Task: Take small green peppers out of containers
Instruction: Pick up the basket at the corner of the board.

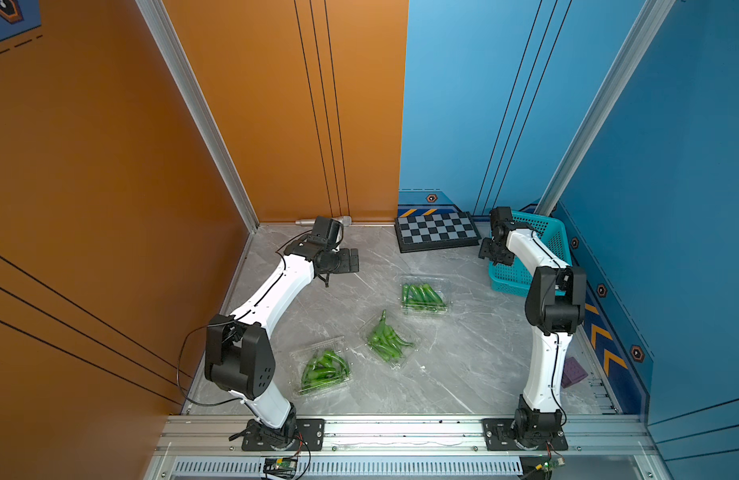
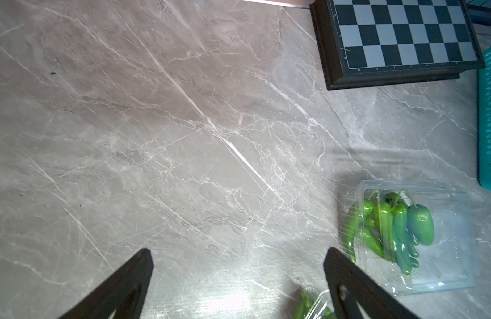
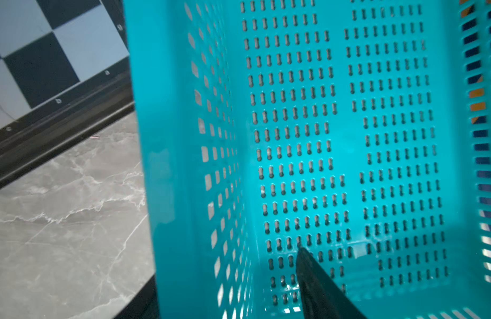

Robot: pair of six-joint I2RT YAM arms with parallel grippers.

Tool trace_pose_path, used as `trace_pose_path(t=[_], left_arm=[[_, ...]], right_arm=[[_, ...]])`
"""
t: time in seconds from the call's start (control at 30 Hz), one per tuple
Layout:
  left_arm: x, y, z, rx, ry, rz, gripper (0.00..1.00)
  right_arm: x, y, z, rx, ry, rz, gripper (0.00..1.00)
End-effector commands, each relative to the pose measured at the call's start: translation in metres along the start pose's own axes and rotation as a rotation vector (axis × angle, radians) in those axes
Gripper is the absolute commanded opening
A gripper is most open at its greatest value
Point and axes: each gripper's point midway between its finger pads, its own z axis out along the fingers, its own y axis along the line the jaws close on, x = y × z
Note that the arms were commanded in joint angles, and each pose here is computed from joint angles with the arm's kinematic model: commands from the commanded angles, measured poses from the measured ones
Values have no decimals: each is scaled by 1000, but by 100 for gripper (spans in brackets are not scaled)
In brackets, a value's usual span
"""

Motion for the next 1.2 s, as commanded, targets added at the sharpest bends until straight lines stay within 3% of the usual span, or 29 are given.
trace_pose_path(t=[0.0, 0.83, 0.93, 1.17], left_arm=[[7, 3, -7, 11, 17, -10, 99], [16, 22, -15, -1, 18, -41, 99], [18, 24, -17, -4, 16, -41, 99], [22, 30, -22, -15, 11, -55, 99]], right_arm=[[-2, 0, -3, 34, 12, -38, 62], [33, -1, 1, 78, 103, -117, 4], [40, -1, -3, 79, 112, -125, 0], [65, 8, -25, 53, 129, -153, 0]])
